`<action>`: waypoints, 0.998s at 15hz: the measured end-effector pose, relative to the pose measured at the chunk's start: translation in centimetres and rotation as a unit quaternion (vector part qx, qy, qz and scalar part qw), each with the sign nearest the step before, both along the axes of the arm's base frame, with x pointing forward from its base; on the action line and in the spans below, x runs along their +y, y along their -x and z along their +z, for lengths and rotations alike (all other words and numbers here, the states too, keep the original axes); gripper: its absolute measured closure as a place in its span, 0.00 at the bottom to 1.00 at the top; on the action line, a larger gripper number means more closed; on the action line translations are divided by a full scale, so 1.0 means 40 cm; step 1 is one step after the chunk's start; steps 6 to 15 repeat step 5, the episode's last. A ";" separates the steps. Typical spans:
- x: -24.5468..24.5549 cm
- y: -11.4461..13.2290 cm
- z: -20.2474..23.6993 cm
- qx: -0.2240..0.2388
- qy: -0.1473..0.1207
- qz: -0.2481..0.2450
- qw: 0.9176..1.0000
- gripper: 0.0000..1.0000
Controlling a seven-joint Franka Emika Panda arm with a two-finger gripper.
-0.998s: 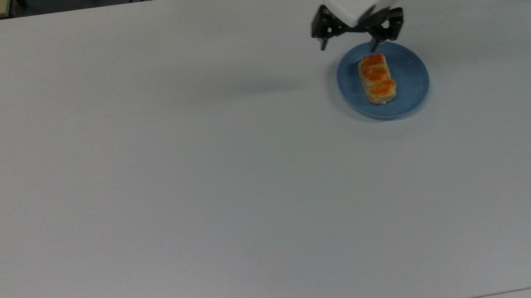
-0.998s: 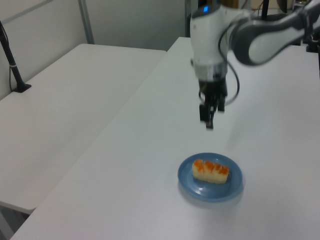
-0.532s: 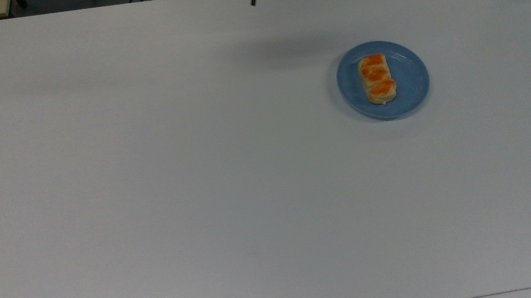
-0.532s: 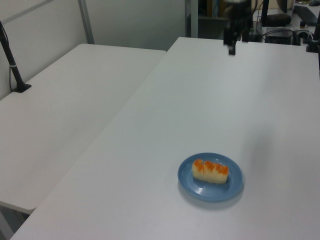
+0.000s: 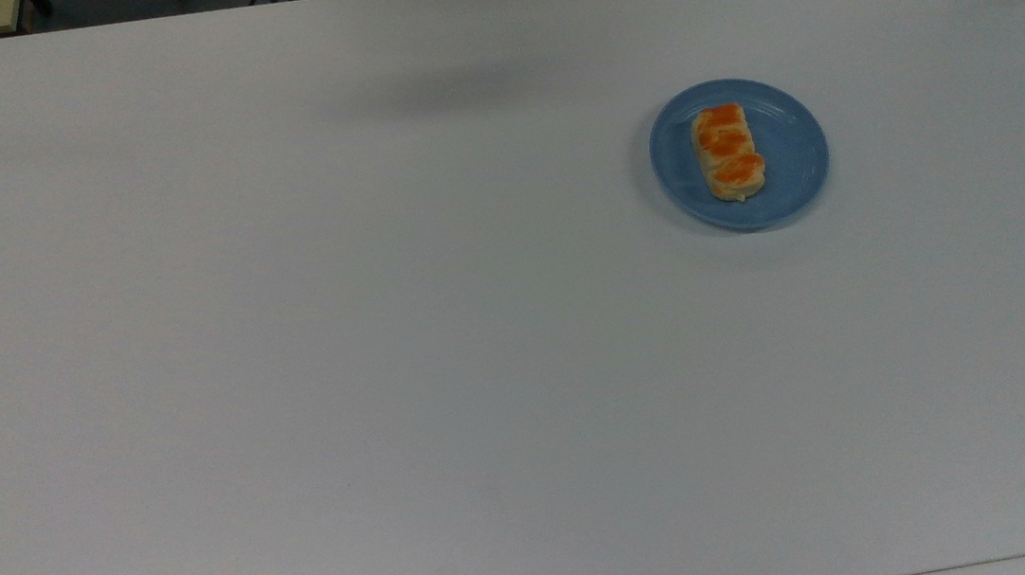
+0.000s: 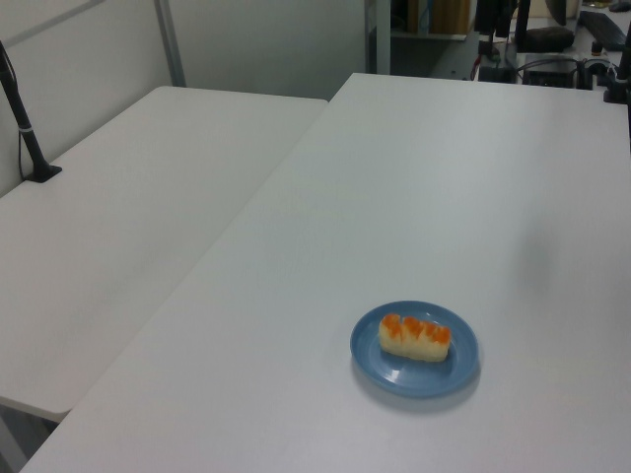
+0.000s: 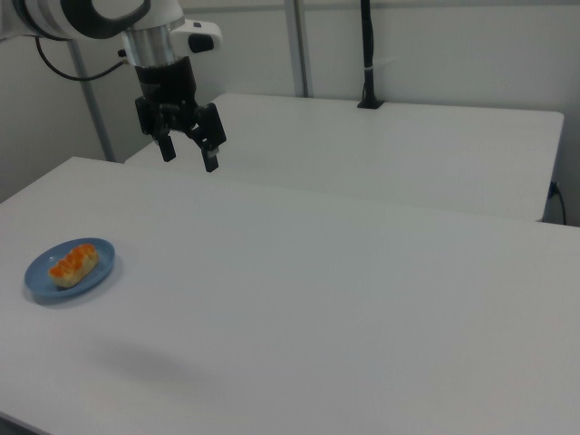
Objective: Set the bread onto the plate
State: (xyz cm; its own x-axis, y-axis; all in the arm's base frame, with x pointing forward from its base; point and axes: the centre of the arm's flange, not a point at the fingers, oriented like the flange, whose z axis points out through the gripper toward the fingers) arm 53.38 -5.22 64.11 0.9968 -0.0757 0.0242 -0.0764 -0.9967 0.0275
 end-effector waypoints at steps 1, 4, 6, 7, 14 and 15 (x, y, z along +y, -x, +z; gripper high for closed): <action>-0.005 0.001 0.002 -0.001 0.000 0.011 1.000 0.00; -0.010 0.000 0.004 -0.004 0.001 0.026 1.000 0.00; -0.010 0.000 0.005 -0.004 0.001 0.027 1.000 0.00; -0.010 0.000 0.005 -0.004 0.001 0.027 1.000 0.00; -0.010 0.000 0.005 -0.004 0.001 0.027 1.000 0.00; -0.010 0.000 0.005 -0.004 0.001 0.027 1.000 0.00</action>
